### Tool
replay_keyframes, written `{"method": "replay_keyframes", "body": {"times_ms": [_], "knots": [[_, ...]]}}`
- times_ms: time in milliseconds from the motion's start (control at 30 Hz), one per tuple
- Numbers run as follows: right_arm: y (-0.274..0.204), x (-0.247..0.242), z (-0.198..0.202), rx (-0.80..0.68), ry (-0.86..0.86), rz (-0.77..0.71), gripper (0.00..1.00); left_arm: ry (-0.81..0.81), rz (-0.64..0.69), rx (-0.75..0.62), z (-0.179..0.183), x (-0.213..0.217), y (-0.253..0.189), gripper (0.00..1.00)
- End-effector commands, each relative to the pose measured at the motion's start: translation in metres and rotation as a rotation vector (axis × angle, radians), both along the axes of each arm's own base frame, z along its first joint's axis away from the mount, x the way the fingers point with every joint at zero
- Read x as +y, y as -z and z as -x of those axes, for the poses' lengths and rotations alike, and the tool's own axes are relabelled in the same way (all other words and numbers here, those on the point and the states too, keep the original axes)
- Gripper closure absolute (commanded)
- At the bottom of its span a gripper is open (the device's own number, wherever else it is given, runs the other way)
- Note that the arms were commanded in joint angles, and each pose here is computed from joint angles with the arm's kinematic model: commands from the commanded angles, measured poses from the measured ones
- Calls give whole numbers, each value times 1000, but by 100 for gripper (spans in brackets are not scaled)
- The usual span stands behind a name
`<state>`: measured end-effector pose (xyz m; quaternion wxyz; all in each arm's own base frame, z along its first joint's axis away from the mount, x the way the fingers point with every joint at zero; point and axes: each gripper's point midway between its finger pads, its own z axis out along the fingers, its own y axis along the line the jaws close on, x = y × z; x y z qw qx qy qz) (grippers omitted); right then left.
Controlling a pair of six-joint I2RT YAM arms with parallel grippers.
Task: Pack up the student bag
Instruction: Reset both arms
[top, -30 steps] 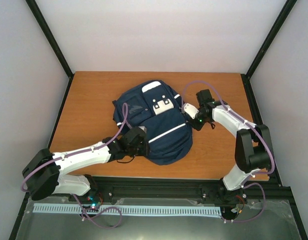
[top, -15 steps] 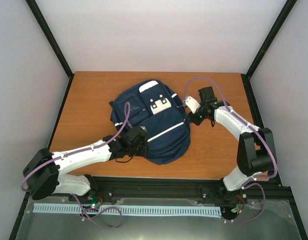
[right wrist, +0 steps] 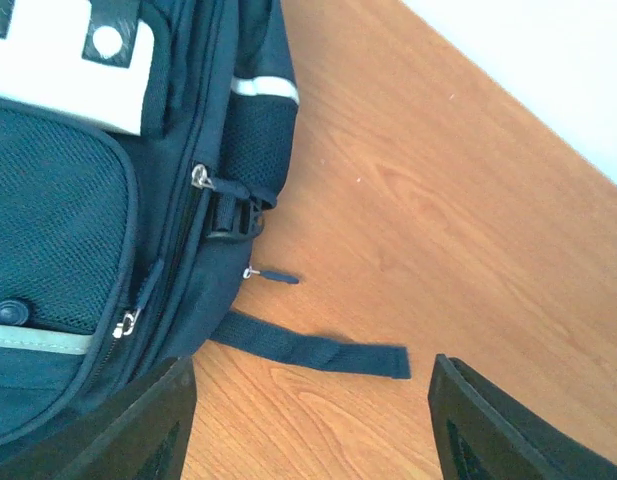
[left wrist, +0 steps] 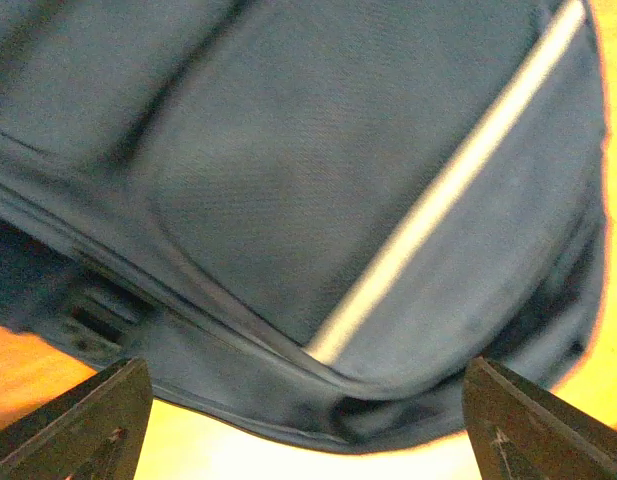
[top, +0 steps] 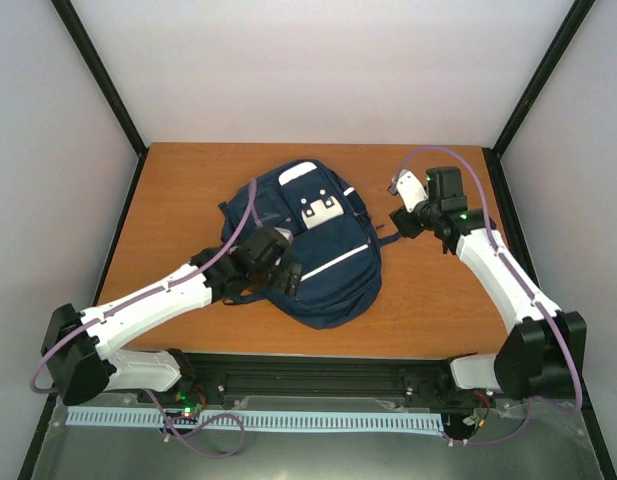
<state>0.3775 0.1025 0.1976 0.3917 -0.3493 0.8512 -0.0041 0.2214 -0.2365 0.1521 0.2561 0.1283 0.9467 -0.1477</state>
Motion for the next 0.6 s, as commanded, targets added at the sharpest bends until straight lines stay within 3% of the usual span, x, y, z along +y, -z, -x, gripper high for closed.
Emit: {"method": "replay_keyframes", "body": {"times_ms": [0,233,300,400,567], "knots": [[-27,-4,16,-36,29,-66,32,-56,-127,-115,-36,44,-24,12],[-76,-3,28,-138,7,-159,11,-117,-144,-268,-74,65,-83,13],[-94,-10,23,-171,52,-194,1,-177,-181,-295,-83,76,-91,10],[-112,-23,17,-204,166,-287,0,-286,-195,-332,-95,97,-100,0],[-125,-38,24,-276,247,-400,0,-564,-141,-382,-102,154,-106,0]]}}
